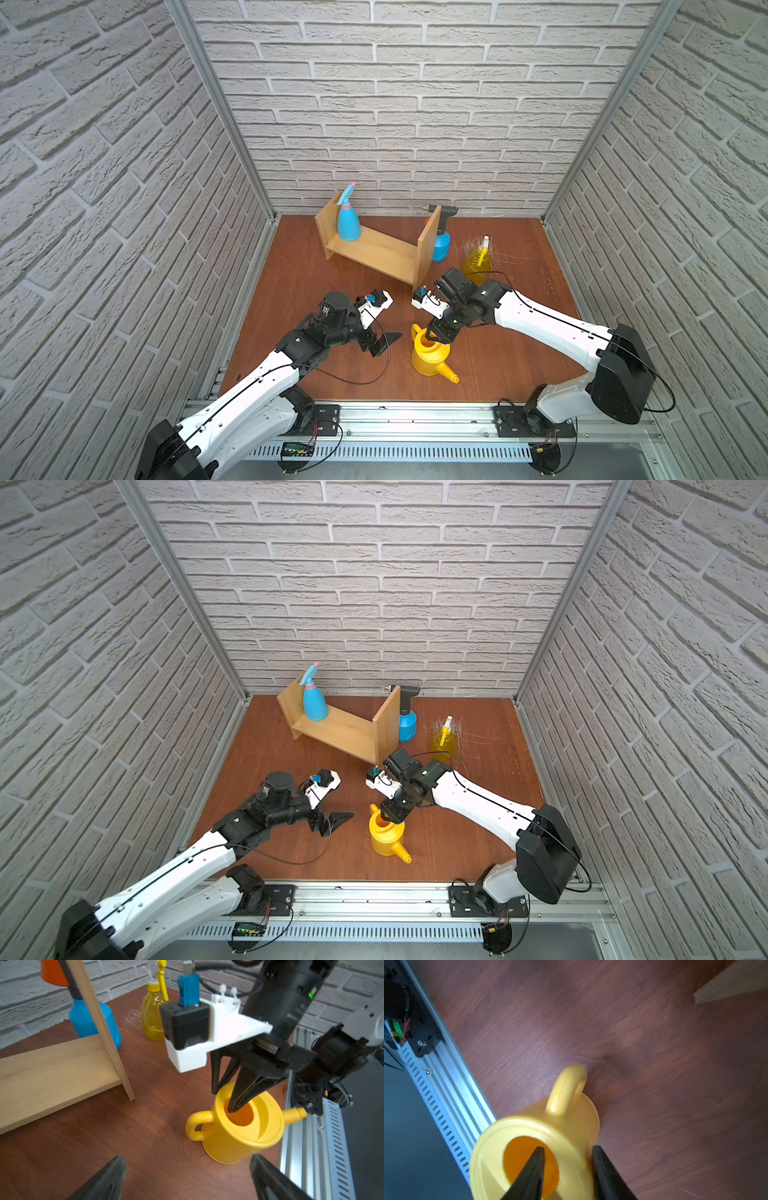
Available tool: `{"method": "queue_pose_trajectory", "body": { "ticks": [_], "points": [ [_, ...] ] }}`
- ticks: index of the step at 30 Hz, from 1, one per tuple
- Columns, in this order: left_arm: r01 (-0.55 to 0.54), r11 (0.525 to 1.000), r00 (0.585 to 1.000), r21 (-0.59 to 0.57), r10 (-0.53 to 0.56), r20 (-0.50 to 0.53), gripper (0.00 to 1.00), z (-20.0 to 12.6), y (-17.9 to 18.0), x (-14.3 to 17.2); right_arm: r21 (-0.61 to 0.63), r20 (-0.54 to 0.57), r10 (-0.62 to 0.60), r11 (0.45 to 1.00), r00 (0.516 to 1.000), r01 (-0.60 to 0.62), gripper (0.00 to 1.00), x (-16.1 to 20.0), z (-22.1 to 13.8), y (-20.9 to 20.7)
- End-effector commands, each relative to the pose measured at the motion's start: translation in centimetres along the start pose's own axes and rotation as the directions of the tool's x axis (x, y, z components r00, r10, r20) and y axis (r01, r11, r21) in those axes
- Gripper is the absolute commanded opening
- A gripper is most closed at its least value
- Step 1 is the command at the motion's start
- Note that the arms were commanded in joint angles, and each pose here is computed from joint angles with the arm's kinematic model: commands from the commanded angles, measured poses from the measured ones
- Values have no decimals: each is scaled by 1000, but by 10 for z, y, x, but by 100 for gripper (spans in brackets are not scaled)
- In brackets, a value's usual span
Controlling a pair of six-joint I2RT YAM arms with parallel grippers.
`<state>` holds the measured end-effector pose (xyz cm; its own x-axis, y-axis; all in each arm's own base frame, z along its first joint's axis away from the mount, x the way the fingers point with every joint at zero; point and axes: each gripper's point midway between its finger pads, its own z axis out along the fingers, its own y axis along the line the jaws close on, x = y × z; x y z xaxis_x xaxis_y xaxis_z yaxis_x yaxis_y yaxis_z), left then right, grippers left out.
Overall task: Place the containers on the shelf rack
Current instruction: 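Move the container to the center of the board, then pick up a container from the center of the board.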
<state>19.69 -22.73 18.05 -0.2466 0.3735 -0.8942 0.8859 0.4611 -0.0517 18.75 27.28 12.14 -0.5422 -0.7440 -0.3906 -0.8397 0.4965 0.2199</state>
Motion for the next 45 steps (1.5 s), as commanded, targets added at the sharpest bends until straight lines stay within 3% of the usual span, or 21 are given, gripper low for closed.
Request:
{"method": "queue_pose_trajectory", "body": {
  "ticks": [1, 7, 12, 17, 20, 24, 26, 28, 30, 32, 36, 39, 42, 45],
  "points": [
    [-139, 986, 990, 90, 141, -16, 98, -1, -16, 13, -34, 10, -187, 982, 982, 188, 44, -1, -2, 14],
    [-168, 978, 983, 126, 176, -52, 96, 14, -15, 33, -21, 51, -244, 969, 968, 245, 47, -13, -15, 20],
    [-198, 956, 972, 218, 220, -81, 93, 30, -17, 39, 12, 178, -197, 980, 964, 198, 58, -26, -42, 26],
    [-215, 929, 961, 302, 256, -101, 91, 43, -18, 48, -10, 355, -112, 992, 928, 123, 64, -21, -78, 42],
    [-242, 910, 953, 335, 288, -94, 89, 48, -9, 47, -35, 471, -5, 999, 882, 24, 72, -8, -88, 43],
    [-262, 881, 944, 395, 319, -87, 84, 56, -3, 43, -24, 540, 160, 984, 826, -175, 73, 19, -78, 21],
    [-262, 868, 941, 423, 328, -89, 82, 62, -2, 44, 47, 573, 235, 947, 785, -318, 76, 36, -77, -4],
    [-263, 856, 938, 446, 335, -90, 81, 66, -1, 45, 86, 627, 309, 885, 715, -458, 84, 53, -83, -26],
    [-273, 835, 931, 478, 354, -87, 79, 69, -4, 48, 87, 669, 395, 800, 630, -594, 81, 72, -86, -44],
    [-282, 815, 922, 505, 376, -91, 79, 73, -6, 50, 72, 666, 455, 749, 591, -658, 75, 85, -83, -50],
    [-296, 779, 908, 553, 409, -91, 78, 82, -13, 54, 67, 576, 554, 701, 601, -710, 70, 97, -63, -48],
    [-310, 759, 899, 573, 430, -83, 78, 89, -19, 54, 101, 509, 605, 664, 613, -740, 58, 102, -48, -51],
    [-317, 743, 893, 590, 444, -80, 77, 96, -23, 55, 80, 453, 649, 654, 612, -752, 45, 97, -32, -50],
    [-323, 725, 886, 608, 458, -76, 74, 99, -29, 55, 58, 406, 681, 647, 610, -761, 41, 91, -21, -49]
  ]
}}
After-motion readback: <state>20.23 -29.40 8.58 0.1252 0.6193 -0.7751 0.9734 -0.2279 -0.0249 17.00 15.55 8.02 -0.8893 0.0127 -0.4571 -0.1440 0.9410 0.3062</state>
